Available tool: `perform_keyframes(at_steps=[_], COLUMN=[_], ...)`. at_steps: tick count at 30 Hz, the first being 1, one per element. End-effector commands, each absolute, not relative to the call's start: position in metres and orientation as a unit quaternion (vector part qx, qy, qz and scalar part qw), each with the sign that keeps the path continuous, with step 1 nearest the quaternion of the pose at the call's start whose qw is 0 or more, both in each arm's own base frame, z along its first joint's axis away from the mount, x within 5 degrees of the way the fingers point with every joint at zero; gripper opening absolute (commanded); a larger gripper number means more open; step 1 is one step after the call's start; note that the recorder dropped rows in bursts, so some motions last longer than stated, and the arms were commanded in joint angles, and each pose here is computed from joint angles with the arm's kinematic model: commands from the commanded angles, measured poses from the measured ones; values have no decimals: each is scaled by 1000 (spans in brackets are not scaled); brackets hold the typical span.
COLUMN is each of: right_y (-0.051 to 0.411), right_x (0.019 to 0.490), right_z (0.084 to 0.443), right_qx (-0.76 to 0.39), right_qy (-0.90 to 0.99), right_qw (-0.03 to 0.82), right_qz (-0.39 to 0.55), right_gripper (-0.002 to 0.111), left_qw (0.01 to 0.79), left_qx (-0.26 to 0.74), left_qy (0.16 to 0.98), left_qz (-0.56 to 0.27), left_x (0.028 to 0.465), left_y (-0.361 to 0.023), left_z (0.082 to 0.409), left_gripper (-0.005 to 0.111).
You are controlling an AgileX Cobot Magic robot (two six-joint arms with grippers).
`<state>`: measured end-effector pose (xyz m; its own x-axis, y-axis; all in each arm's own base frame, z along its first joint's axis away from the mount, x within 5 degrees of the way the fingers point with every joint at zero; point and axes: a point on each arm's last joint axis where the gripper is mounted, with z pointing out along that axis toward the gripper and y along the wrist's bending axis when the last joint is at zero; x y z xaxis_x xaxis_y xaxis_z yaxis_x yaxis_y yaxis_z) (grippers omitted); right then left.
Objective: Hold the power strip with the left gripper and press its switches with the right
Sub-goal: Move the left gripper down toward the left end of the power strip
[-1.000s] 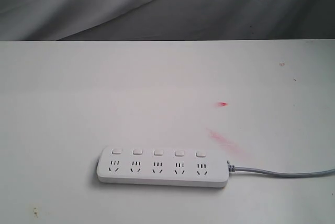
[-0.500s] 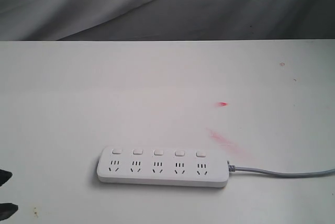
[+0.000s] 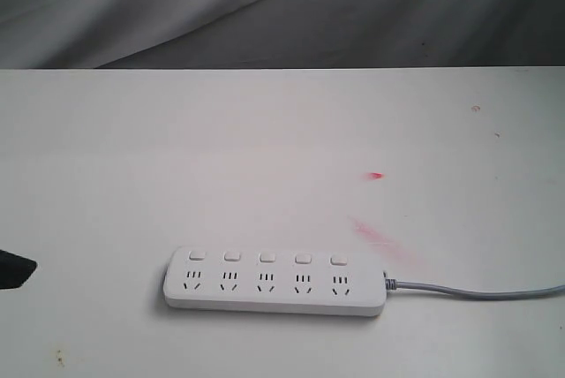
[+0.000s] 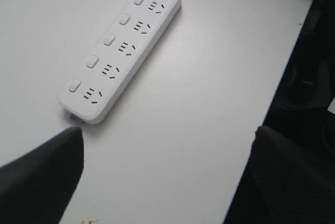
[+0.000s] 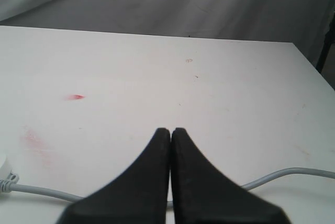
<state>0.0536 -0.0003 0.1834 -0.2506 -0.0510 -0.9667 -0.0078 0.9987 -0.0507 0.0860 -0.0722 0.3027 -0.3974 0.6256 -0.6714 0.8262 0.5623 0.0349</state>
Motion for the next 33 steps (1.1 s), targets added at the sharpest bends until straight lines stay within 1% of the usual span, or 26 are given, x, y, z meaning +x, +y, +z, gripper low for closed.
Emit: perform_keyframes(at_steps=[1,2,4,7,12,15,17,18,21,24,29,31,33], right_y=[-1,-1,-1,-1,-1,-1,-1,-1,-1,-1,-1,-1,-1], right_x=[54,54,54,54,54,54,54,54,54,54,54,54,54], right_z=[183,183,183,183,183,183,183,183,183,183,183,183,183], right_qx=[-18,-18,-18,-18,-18,-18,-18,-18,-18,-18,-18,-18,-18], right_qy=[788,788,788,788,788,788,788,788,788,788,788,788,788], right_qw=[614,614,614,614,614,614,614,614,614,614,614,614,614], right_qz=[-22,-22,-22,-22,-22,-22,-22,-22,-22,-22,-22,-22,-22], right_gripper=[0,0,0,0,0,0,0,0,0,0,0,0,0], left_qw=[338,336,313,314,274,264,278,289,310,318,307,301,286], left_qx=[395,368,373,369,388,426,440,442,462,464,471,490,480], left_qy=[845,862,872,871,878,865,853,849,831,826,827,817,829], left_qz=[-124,-96,-61,-81,-52,-36,-22,-15,14,21,23,36,19], left_x=[93,99,108,114,140,146,152,154,163,170,175,178,178], left_y=[-67,-62,-60,-67,-74,-76,-77,-78,-78,-80,-82,-82,-85], left_z=[302,300,294,292,275,269,269,269,269,267,261,258,253], left_gripper=[83,80,76,73,73,66,61,61,61,63,71,72,72])
